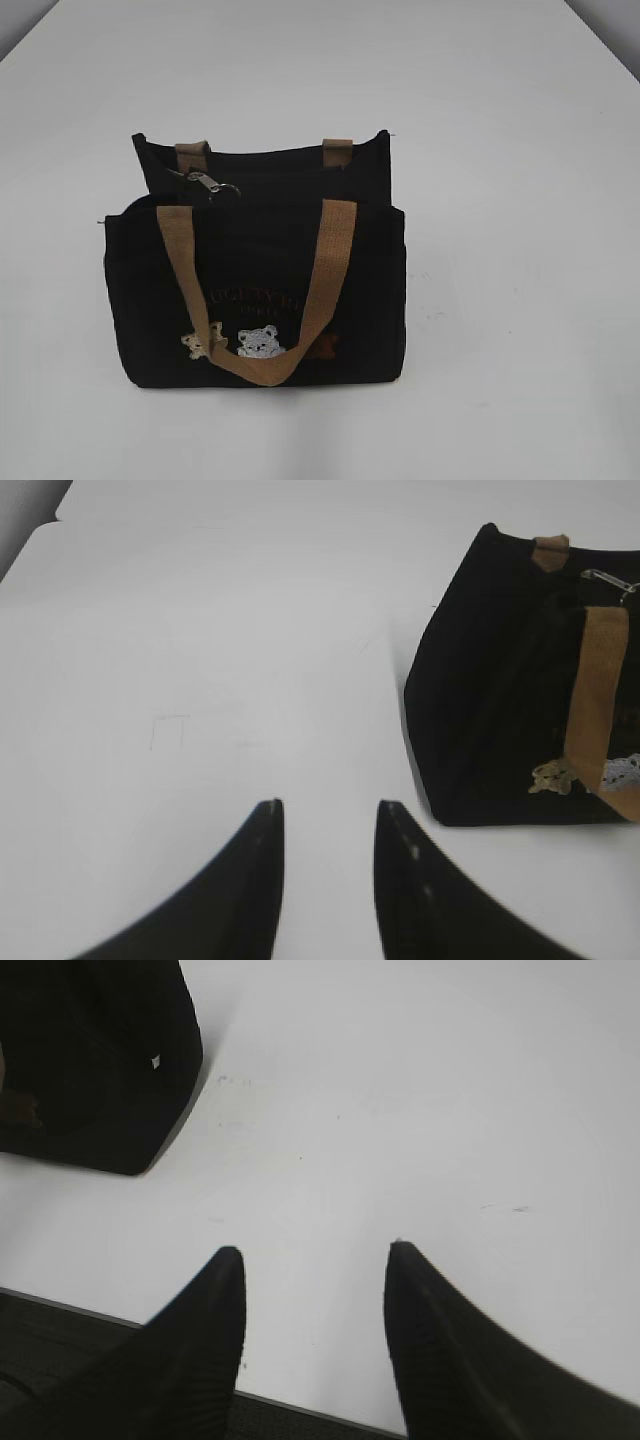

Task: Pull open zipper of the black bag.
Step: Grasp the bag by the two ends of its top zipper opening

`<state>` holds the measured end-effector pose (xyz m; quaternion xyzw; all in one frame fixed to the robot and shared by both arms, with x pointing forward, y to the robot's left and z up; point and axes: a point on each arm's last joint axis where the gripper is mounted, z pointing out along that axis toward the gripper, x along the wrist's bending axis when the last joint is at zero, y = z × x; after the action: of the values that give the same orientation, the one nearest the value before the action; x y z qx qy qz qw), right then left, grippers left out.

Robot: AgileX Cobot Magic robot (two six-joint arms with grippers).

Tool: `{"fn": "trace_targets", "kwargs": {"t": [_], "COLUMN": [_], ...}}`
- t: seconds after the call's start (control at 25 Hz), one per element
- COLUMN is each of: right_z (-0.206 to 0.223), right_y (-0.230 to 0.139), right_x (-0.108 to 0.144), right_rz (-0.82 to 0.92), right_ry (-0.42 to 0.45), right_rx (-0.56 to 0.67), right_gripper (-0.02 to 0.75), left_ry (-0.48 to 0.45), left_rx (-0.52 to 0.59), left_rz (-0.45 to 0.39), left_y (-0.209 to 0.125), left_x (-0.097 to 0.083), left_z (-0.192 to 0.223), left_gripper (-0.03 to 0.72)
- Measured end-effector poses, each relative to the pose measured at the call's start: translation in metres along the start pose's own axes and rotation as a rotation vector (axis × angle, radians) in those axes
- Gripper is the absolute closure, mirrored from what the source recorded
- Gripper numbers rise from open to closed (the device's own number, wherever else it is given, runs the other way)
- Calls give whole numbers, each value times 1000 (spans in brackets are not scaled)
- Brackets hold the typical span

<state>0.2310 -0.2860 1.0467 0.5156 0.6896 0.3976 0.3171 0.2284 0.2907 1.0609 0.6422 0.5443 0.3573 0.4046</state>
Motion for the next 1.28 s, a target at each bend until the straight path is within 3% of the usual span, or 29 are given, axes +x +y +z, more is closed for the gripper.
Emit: {"fn": "trace_targets", "kwargs": {"t": [1.28], "right_z": [0], "right_y": [0], "right_x": [0], "right_rz": [0], "right_ry": [0], "right_rx": [0], "right_gripper": [378], "left_ry": [0], "left_rx": [0], "left_rz": [0], "left_y": [0], "left_x": [0], "left_z": [0], "left_gripper": [452]}}
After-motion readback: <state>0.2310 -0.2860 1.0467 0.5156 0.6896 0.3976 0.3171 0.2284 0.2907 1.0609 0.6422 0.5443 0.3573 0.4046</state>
